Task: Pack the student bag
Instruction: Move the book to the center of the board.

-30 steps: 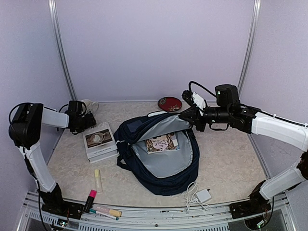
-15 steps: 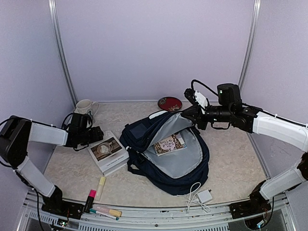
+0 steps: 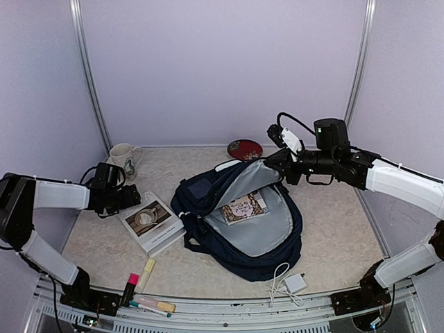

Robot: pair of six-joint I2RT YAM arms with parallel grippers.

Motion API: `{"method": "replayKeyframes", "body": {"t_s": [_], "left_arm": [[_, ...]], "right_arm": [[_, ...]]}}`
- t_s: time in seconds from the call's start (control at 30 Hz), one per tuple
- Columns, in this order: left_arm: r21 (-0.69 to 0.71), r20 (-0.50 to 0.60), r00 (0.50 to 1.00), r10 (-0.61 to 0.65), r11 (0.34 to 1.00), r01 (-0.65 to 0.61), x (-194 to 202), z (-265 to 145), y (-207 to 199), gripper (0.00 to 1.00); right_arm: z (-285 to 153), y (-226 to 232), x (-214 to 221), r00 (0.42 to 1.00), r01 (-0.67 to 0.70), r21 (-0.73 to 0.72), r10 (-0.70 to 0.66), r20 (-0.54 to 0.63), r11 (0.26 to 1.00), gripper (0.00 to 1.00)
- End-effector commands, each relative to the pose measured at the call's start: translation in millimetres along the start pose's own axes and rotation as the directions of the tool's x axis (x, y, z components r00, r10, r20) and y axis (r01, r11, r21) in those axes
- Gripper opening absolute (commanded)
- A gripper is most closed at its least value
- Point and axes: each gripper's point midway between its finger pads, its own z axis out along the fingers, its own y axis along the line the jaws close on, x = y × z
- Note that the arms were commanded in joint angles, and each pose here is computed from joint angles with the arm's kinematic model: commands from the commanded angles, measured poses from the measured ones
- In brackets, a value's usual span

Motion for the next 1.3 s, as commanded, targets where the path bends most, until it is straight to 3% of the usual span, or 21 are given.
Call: {"method": "replayKeyframes", "body": {"t_s": [0.0, 0.2, 0.43, 0.87, 1.1, 1.27], "left_arm": [[-0.075, 0.018, 0.997, -0.077, 0.994, 0.078, -9, 9, 33, 0.88], [-0.037, -0.027, 0.996, -0.084, 0.996, 0.083, 11, 12, 27, 0.88], [0.046, -0.068, 0.991, -0.115, 0.992, 0.119, 52, -6, 17, 0.74], [0.204, -0.084, 0.996, 0.000, 0.979, 0.017, 82, -37, -49, 0.70], [0.237, -0.131, 0.990, 0.055, 0.971, -0.023, 108, -34, -64, 0.68], [0.276, -0.146, 0.983, 0.108, 0.959, -0.064, 121, -40, -83, 0.65]], "right_arm": [[-8, -31, -14, 0.999, -0.048, 0.105, 0.047, 0.010, 0.993, 0.00], [-6, -37, -8, 0.998, -0.065, 0.116, 0.066, -0.002, 0.991, 0.00], [-5, -46, -5, 0.997, -0.075, 0.134, 0.076, -0.004, 0.988, 0.00], [-30, -151, 7, 0.970, -0.235, 0.356, 0.243, 0.021, 0.905, 0.00], [-36, -202, 10, 0.951, -0.299, 0.457, 0.299, 0.074, 0.838, 0.00], [-33, -210, 2, 0.940, -0.337, 0.452, 0.320, 0.116, 0.826, 0.00]]}}
